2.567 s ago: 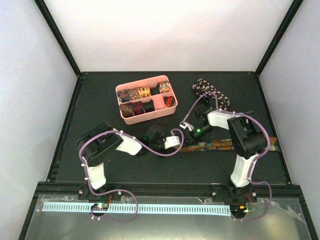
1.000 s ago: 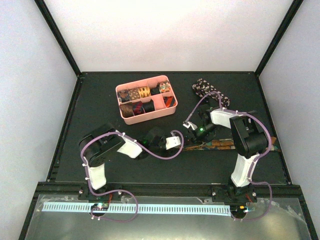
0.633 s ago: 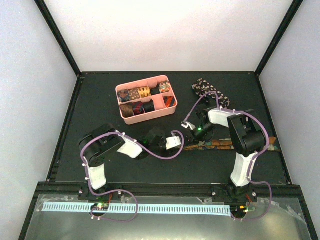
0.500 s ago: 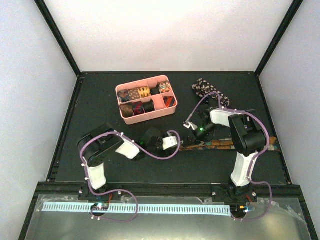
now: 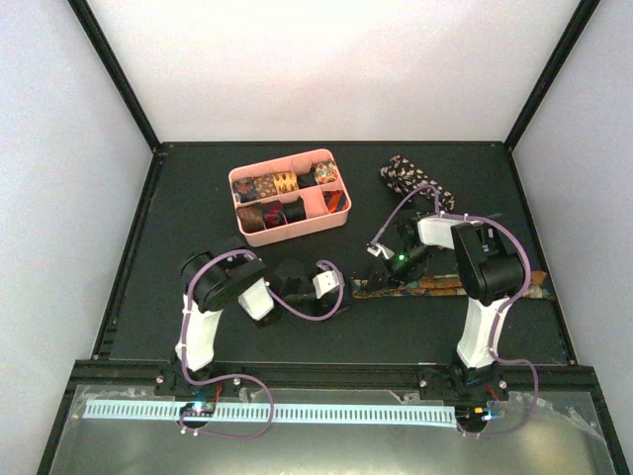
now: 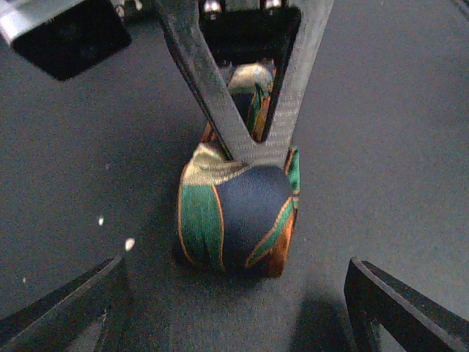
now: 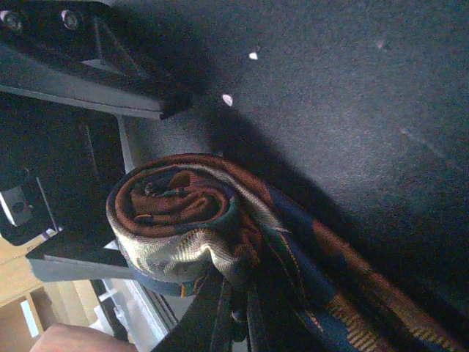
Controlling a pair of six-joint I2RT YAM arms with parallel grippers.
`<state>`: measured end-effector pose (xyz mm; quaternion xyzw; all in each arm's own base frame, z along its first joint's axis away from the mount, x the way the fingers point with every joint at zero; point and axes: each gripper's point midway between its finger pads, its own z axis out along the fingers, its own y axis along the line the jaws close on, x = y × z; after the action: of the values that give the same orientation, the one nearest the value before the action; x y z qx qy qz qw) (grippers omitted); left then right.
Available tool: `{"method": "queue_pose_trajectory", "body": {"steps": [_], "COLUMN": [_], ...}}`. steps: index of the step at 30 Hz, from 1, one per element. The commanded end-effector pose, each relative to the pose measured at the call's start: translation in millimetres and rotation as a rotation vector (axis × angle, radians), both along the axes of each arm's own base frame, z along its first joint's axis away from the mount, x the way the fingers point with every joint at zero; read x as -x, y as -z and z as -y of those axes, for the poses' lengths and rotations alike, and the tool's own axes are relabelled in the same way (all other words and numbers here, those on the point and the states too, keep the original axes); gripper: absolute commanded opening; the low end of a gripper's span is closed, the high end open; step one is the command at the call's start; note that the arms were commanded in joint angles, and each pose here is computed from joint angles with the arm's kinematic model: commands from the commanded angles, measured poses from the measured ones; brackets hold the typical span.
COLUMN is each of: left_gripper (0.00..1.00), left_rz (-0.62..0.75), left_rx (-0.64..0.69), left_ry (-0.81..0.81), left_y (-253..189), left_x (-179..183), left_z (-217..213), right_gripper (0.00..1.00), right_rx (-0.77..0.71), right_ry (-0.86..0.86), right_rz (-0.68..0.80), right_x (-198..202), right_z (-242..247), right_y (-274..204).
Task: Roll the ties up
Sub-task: Roll the tie at the center of the board.
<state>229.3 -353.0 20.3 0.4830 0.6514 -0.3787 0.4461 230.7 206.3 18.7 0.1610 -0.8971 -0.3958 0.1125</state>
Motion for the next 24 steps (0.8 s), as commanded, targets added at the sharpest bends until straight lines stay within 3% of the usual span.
{"method": "queue_pose_trajectory", "body": {"steps": [1,8,12,14,17,22,24], "left_gripper": [0.81,0.63,0.45,0.37,0.32,0.31,0.31], "left_rz": [0.035,0.003,0.011,0.002,-0.032,-0.067,-0.078], "left_rx": [0.110,-0.018,-0.107,-0.186,-0.319,-0.431,-0.457], "left_ry": [0.045,0.053,0.046,0.021,-0.012,-0.024,-0.025], "left_y": [-22,2,13,22,33,43,46], "left_x": [-5,-9,-5,-6,-7,-2,0], "left_z": [17,29,26,20,7,-8,-11], "right_gripper": [0.02,0.02,0.04,0.10,0.22,0.45,0.48], "right_rx": [0.098,0.049,0.023,0.017,0.017,-0.021,-0.058], "right_ry": [-0.020,-0.010,-0.008,-0.012,-0.024,-0.030,-0.028], "right_rz": [0.005,0.024,0.024,0.025,0.065,0.159,0.157], "right_x": [2,-3,-3,-2,-7,-13,-9], "right_z": [12,5,1,1,6,10,4], "right_y": [33,32,30,26,13,-19,-30]}}
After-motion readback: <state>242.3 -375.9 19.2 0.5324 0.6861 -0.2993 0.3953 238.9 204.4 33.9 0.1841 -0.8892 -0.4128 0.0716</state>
